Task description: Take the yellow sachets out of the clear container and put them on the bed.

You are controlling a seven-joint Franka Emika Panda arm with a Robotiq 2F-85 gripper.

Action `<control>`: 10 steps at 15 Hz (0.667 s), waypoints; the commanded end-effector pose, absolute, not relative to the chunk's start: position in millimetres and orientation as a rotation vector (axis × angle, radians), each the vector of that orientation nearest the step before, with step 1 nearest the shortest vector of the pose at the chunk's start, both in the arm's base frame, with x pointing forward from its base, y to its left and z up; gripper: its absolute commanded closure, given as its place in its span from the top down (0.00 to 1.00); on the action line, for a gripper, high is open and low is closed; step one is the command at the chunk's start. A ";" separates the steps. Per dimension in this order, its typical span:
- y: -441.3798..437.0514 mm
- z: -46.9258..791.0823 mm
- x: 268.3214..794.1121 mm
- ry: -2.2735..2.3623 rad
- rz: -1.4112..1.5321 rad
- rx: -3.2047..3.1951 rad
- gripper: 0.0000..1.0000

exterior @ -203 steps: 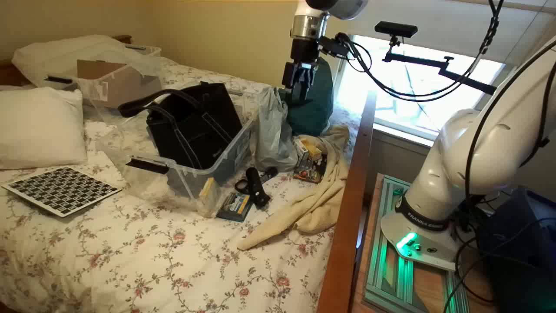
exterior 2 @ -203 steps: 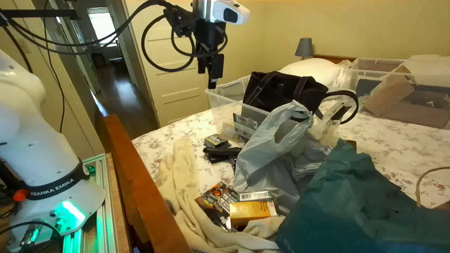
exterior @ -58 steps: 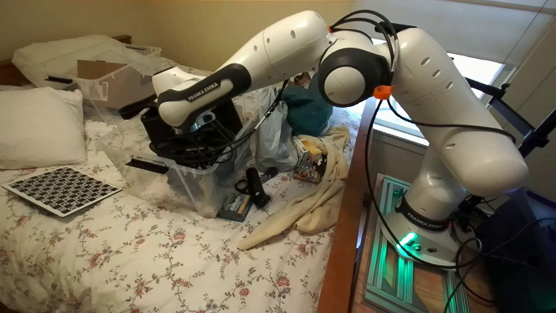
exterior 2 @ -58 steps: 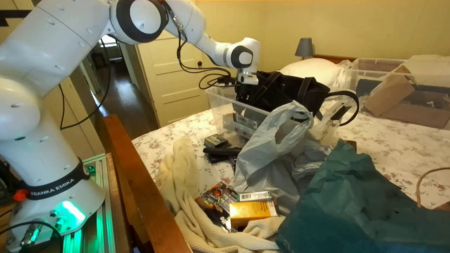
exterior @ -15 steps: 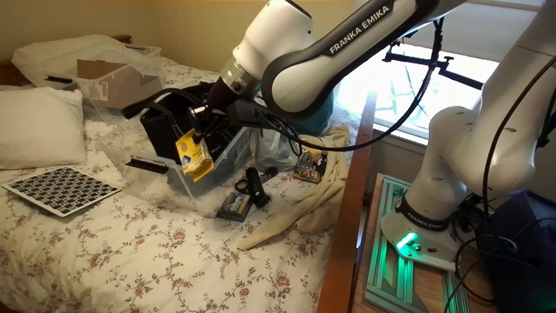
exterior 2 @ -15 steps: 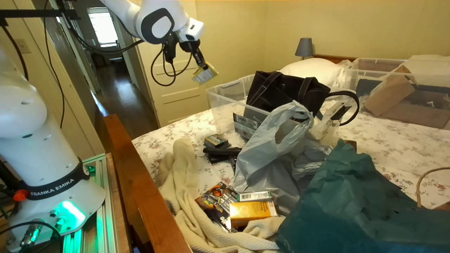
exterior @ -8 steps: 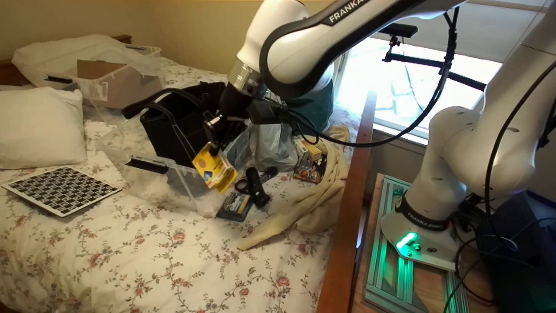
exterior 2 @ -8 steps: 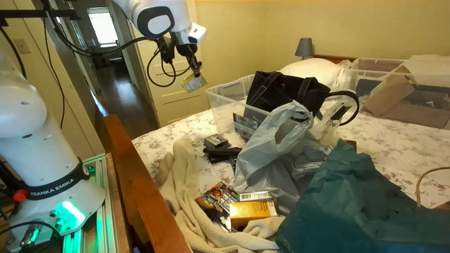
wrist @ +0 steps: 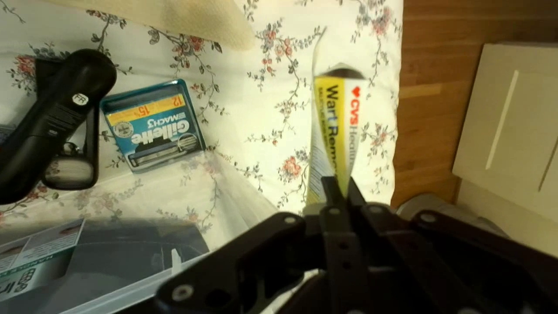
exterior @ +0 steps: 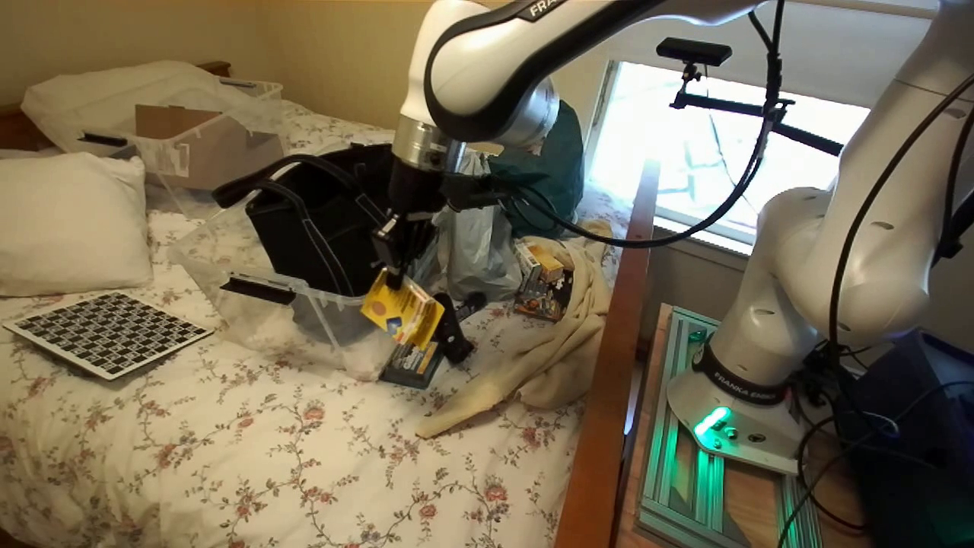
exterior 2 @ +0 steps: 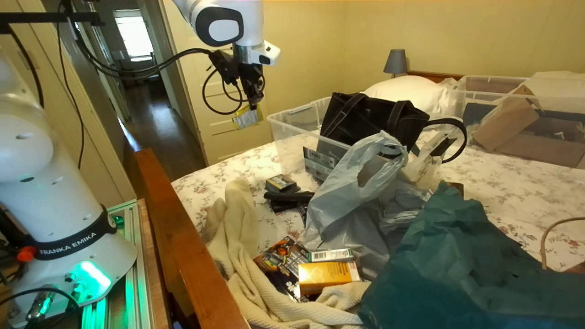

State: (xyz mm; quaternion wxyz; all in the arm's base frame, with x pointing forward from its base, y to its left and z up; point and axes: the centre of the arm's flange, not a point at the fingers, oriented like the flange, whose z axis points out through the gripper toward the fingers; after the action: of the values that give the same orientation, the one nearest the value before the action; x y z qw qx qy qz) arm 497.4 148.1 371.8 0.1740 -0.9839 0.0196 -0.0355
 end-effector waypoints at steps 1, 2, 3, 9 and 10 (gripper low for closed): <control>147.8 356.5 498.4 -0.098 0.026 -2.766 0.01; 147.7 355.3 494.7 -0.135 0.042 -2.766 0.01; 148.8 352.1 493.3 -0.163 0.061 -2.766 0.01; 163.2 332.0 506.0 -0.294 0.213 -2.721 0.01; 166.1 328.8 510.0 -0.300 0.232 -2.716 0.11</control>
State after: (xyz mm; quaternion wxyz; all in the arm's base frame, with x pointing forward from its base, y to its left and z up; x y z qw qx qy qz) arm 490.1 158.2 336.7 0.1805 -0.9776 -0.0917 0.0581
